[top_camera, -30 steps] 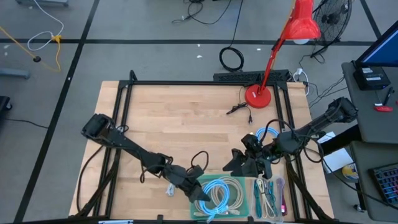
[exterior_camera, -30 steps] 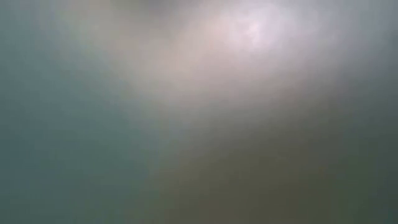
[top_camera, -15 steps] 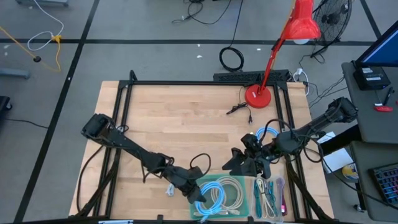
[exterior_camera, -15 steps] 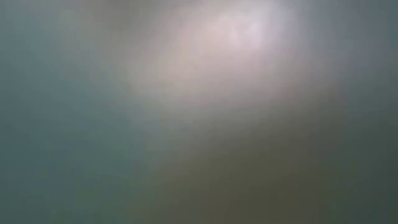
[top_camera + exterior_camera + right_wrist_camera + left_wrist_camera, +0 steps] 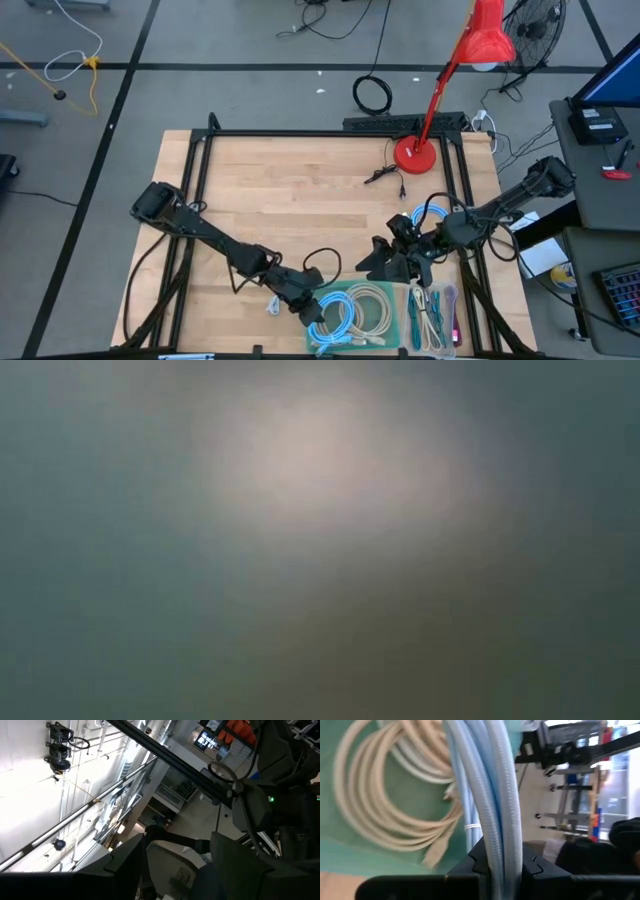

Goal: Pick & Place USB Port
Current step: Put the left blue hdmi cable into the green bin

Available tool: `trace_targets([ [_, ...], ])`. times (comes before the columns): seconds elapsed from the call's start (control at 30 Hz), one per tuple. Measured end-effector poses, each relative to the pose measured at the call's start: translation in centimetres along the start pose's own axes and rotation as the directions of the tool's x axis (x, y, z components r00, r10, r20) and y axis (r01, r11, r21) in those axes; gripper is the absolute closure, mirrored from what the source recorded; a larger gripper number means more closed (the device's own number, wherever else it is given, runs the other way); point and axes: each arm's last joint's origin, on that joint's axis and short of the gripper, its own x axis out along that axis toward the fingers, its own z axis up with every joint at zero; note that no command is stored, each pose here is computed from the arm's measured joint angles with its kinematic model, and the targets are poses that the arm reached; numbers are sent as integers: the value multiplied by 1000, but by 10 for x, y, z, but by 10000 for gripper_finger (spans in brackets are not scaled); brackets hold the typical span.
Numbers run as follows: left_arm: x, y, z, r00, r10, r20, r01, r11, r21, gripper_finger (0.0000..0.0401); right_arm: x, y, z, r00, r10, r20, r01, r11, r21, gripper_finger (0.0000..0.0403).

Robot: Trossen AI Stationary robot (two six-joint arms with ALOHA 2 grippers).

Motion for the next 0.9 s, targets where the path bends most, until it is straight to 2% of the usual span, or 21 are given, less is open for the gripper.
trace_targets([
  [0.3,-1,3,1,1000,30,-9,-30,1000,0,370,0,-1,1,1000,-14,23,15,1000,-7,188],
  [0.57,-2,11,2,994,112,7,-112,994,-15,365,0,-1,1,1000,-15,24,15,1000,-7,188],
  [0.8,-1,17,3,985,166,44,-165,986,-10,243,0,-1,1,1000,-15,24,15,1000,0,188],
  [0.9,-1,19,3,980,190,57,-189,982,-29,202,0,-1,1,1000,-16,23,16,1000,0,188],
])
